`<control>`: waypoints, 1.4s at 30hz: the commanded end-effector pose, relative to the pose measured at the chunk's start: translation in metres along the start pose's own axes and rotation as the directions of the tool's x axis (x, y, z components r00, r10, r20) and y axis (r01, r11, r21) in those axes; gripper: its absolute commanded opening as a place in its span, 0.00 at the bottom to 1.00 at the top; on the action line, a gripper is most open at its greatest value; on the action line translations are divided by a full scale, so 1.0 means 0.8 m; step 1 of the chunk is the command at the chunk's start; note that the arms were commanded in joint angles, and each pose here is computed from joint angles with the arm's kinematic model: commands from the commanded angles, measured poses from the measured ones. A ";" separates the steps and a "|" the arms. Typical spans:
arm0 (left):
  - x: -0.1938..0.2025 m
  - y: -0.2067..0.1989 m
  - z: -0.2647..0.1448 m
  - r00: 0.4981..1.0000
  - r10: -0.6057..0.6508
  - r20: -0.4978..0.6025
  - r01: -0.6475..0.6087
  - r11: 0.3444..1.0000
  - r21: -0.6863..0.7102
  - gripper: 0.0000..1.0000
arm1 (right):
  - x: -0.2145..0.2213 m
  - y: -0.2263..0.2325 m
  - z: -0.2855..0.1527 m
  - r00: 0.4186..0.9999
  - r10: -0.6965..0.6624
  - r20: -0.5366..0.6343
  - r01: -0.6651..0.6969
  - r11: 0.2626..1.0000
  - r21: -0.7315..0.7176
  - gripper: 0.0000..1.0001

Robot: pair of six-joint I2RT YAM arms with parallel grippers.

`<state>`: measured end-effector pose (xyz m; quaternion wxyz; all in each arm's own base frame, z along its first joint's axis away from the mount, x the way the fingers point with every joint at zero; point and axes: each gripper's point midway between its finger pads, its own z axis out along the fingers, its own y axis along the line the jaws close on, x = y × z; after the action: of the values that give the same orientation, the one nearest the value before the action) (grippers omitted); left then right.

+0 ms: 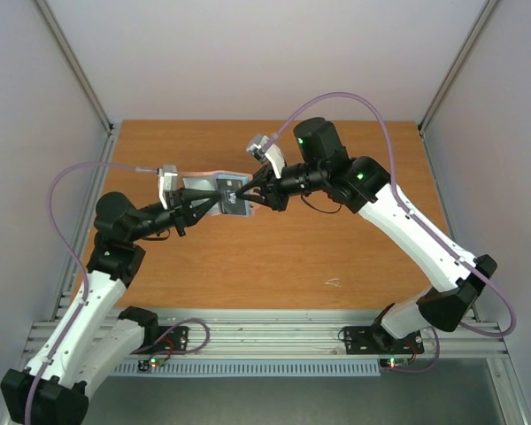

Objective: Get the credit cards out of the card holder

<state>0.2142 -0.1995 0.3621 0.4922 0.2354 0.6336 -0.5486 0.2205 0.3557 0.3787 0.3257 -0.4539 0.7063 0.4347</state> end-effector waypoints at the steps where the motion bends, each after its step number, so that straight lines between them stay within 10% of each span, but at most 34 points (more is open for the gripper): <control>1: -0.009 -0.058 -0.004 0.989 0.143 0.025 -0.145 0.978 0.150 0.00 | -0.015 0.012 0.008 0.996 -0.006 0.088 0.016 0.993 -0.114 0.14; 17: -0.029 -0.030 -0.019 0.993 0.046 0.105 -0.049 0.998 0.035 0.00 | -0.005 0.027 -0.028 0.995 0.049 0.090 -0.028 0.976 -0.216 0.31; 27: -0.031 -0.031 -0.023 0.993 0.043 0.113 -0.046 0.999 0.026 0.00 | -0.002 0.019 -0.038 0.994 0.064 0.091 -0.046 0.980 -0.193 0.02; 42: -0.021 -0.024 -0.022 0.996 0.029 0.080 -0.031 0.999 0.034 0.00 | 0.000 0.020 -0.058 0.994 0.074 0.086 -0.056 0.979 -0.194 0.01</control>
<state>0.2036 -0.1822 0.3827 0.5146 0.2079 0.6150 -0.5601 0.2114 0.3160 0.3902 0.2998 -0.4269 0.6800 0.5152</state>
